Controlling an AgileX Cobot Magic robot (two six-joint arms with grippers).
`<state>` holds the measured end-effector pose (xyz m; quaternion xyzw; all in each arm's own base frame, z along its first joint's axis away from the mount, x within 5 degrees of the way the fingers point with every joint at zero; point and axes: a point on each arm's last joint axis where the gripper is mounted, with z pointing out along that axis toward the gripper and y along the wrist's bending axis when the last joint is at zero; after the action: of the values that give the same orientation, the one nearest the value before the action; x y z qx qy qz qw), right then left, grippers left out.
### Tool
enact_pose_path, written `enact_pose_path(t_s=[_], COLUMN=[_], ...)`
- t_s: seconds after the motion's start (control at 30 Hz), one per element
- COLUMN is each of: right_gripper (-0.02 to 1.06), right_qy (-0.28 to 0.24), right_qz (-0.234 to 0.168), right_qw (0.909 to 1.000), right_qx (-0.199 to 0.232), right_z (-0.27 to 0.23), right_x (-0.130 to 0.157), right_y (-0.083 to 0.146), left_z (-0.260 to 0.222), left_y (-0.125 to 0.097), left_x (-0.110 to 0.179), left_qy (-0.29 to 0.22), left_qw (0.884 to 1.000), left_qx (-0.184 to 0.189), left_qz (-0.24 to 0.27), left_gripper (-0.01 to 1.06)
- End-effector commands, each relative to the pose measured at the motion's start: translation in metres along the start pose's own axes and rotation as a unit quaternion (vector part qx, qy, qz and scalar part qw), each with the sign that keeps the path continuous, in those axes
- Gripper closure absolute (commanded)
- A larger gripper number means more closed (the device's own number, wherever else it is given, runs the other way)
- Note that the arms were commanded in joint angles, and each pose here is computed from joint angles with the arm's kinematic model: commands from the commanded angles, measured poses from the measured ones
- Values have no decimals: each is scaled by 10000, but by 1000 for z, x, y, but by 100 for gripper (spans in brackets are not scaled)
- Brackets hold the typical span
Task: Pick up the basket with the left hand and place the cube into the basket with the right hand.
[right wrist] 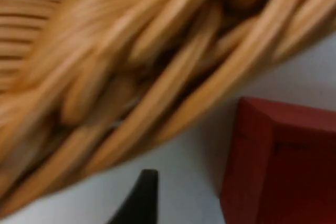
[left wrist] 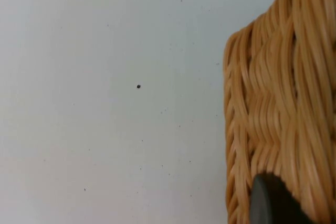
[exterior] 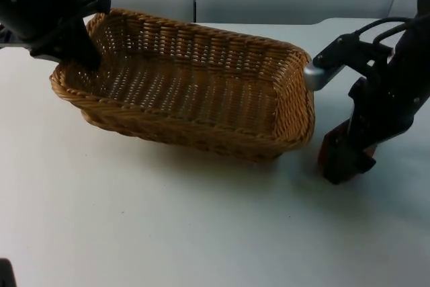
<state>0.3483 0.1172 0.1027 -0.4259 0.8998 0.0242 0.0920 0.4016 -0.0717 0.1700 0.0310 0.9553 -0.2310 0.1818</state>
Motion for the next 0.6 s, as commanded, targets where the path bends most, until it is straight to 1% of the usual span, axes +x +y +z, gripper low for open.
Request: enact_pose_path(t_s=[0.0,0.03,0.07,0.1,0.13,0.17,0.2,0.23,0.27,0.3,0.33,0.37,0.4,0.43,0.47,0.53,0.57], right_gripper=[45,45,73,100,103,103,103,103,103,103,103,103,104,104,105,105,105], right_qy=[-5,-5,31,49,79,105,105,206,258,142,-102,-102,-425,-741,-1143,-1708,-1708], right_qz=[-61,-61,-78,7,200,457,457,494,788,946,962,962,991,979,1099,1021,1021], right_qw=[10000,10000,9999,9995,9977,9940,9940,9877,9720,9642,9617,9617,9630,9662,9682,9728,9728], right_qx=[27,27,131,314,639,992,992,1471,2200,2475,2563,2563,2471,2268,1936,1189,1189], right_z=[10,10,10,8,2,-8,-8,-22,-50,-67,-86,-86,-103,-115,-128,-146,-146], right_x=[-2,-2,-1,-1,-1,-3,-3,-4,-7,-11,-17,-17,-23,-29,-35,-45,-45], right_y=[-1,-1,-3,-6,-12,-19,-19,-30,-44,-49,-50,-50,-47,-42,-34,-11,-11], left_z=[-6,-6,-6,-6,-6,-6,-6,-6,-6,-6,-6,-6,-6,-6,-6,-6,-6], left_y=[-5,-5,-5,-5,-5,-5,-5,-5,-5,-5,-5,-5,-5,-5,-5,-5,-5], left_x=[-3,-3,-3,-3,-3,-3,-3,-3,-3,-3,-3,-3,-3,-3,-3,-3,-3], left_qy=[-127,-127,-127,-127,-127,-127,-127,-127,-127,-132,-132,-132,-132,-132,-132,-132,-132], left_qw=[9998,9998,9998,9998,9998,9998,9998,9998,9998,9998,9998,9998,9998,9998,9998,9998,9998], left_qx=[101,101,101,101,101,101,101,101,101,106,106,106,106,106,106,106,106], left_qz=[-109,-109,-109,-109,-109,-109,-109,-109,-109,-117,-117,-117,-117,-117,-117,-117,-117], left_gripper=[105,105,105,105,105,105,105,105,105,105,105,105,105,105,105,105,105])
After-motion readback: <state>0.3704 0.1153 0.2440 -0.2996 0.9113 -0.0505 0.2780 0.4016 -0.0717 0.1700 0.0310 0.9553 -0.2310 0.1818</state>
